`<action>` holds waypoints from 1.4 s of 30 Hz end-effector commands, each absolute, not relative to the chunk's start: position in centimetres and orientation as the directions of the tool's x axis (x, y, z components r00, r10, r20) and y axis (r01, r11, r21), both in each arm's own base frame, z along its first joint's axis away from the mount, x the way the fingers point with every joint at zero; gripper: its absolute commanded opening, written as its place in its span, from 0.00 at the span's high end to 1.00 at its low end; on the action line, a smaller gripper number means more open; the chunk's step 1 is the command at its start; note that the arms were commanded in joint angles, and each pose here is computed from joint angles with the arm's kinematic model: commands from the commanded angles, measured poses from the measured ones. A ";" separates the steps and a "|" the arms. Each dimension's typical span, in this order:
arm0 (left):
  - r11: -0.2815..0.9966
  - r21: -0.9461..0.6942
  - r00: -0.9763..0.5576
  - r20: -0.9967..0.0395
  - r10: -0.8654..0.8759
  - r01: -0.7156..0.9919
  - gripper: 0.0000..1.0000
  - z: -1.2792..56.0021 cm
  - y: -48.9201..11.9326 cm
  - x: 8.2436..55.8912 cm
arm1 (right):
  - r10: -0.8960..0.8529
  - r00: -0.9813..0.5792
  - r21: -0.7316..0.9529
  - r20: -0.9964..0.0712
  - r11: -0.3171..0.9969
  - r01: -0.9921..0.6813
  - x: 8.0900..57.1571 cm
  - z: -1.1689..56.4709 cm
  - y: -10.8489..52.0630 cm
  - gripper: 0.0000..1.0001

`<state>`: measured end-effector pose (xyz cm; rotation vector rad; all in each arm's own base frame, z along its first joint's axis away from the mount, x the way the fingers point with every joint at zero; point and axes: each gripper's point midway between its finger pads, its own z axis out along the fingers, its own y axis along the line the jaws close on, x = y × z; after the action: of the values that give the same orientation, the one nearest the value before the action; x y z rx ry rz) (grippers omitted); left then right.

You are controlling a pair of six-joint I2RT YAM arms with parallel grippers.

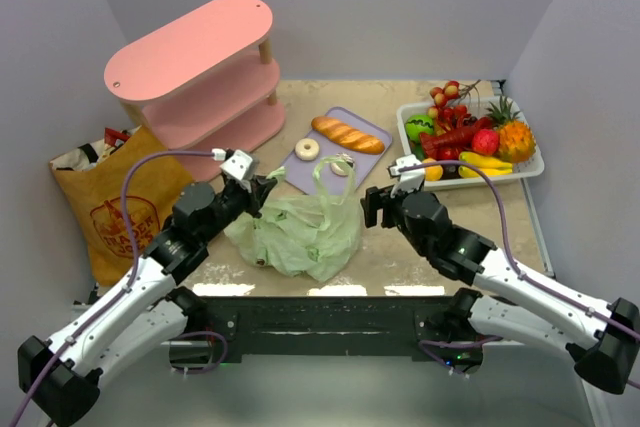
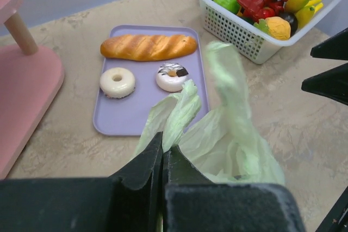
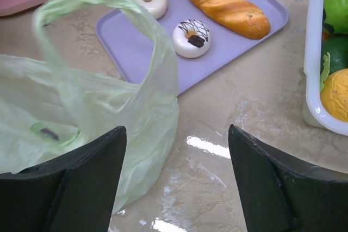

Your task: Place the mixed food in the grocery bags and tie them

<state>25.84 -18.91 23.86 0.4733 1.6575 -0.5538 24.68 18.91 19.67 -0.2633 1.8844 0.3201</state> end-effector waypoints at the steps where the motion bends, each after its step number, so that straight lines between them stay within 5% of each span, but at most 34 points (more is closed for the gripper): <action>1: 0.810 -0.064 -0.049 -0.998 -0.044 0.583 1.00 27.3 -18.1 25.4 | 0.070 -0.228 0.172 -0.971 0.868 -0.466 23.0 26.4 19.9 0.17; 4: 0.796 -0.042 -0.016 -0.999 -0.041 0.604 1.00 27.9 -18.1 24.8 | 0.130 -0.167 0.202 -0.977 0.807 -0.555 21.8 30.5 20.7 0.08; 12: 0.814 0.014 0.088 -0.995 -0.045 0.580 1.00 30.0 -16.7 24.1 | -0.017 -0.333 0.151 -0.943 0.870 -0.470 27.2 31.4 25.4 0.11; 24: 0.806 0.121 0.211 -0.978 -0.004 0.580 1.00 31.6 -15.7 22.6 | -0.139 -0.625 0.075 -0.768 0.950 -0.303 43.2 15.6 27.7 0.14; 42: 0.793 0.136 0.198 -0.980 0.020 0.594 1.00 31.0 -16.2 22.8 | -0.191 -0.728 -0.060 -0.659 0.978 -0.202 45.7 5.1 25.3 0.18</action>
<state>22.81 -15.98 30.31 0.5397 1.3674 -0.4427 44.61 25.69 5.45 -0.2914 2.4218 0.0608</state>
